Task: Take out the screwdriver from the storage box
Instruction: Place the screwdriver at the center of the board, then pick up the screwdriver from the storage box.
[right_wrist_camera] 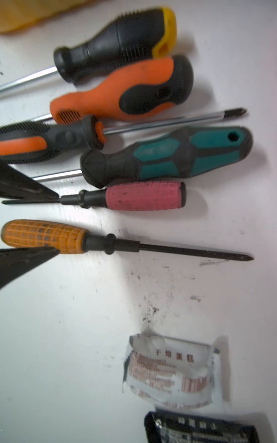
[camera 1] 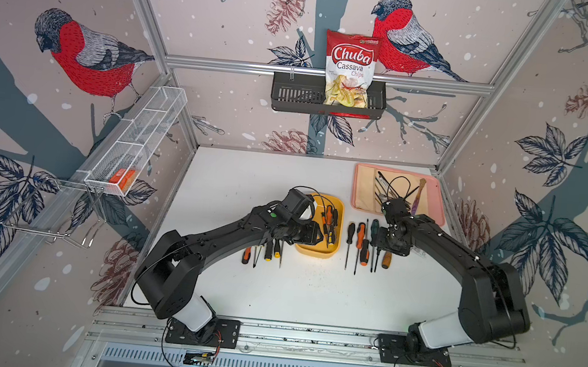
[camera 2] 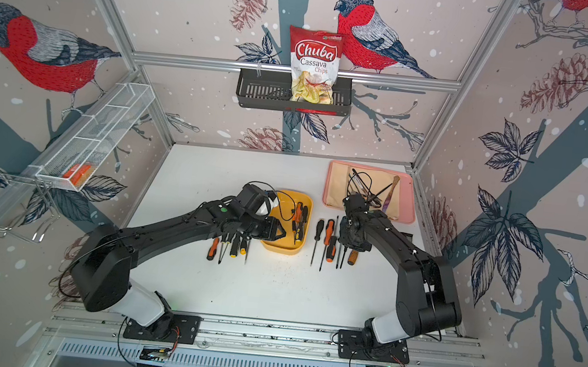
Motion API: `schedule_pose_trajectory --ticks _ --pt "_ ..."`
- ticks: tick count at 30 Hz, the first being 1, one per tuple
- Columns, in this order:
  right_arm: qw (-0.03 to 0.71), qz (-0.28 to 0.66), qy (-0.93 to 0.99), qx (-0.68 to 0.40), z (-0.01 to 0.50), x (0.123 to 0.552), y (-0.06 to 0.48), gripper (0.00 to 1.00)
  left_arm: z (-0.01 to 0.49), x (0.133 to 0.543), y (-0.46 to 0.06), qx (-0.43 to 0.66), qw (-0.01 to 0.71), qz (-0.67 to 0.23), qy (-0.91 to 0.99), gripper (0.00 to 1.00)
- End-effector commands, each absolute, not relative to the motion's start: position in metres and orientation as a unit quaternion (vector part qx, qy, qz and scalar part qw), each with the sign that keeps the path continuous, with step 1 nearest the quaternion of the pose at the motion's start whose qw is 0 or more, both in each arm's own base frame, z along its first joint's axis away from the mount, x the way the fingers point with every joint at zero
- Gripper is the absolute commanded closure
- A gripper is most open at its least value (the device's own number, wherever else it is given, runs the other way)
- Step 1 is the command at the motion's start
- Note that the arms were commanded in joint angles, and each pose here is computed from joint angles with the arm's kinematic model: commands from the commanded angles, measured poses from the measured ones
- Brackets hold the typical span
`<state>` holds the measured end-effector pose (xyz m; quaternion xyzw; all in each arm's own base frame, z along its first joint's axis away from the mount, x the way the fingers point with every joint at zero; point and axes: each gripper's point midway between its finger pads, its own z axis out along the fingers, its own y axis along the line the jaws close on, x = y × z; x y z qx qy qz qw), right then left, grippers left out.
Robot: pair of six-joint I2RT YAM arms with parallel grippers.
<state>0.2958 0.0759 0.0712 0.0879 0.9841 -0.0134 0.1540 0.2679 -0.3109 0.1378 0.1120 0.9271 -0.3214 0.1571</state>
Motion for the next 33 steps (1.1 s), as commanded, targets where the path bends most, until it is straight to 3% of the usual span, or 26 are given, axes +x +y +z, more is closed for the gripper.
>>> schedule_pose_trajectory --ticks 1,20,33 --pt "0.164 0.031 0.983 0.076 0.089 0.294 0.089 0.66 0.134 0.275 -0.307 0.095 0.158 -0.297 0.937 0.54" --pt "0.225 0.323 0.918 -0.039 0.163 0.273 0.180 0.67 0.102 0.331 -0.316 -0.004 0.151 -0.206 0.967 0.59" --pt "0.212 0.359 0.907 -0.060 0.160 0.254 0.198 0.67 0.064 0.369 -0.339 -0.023 0.139 -0.167 0.976 0.60"
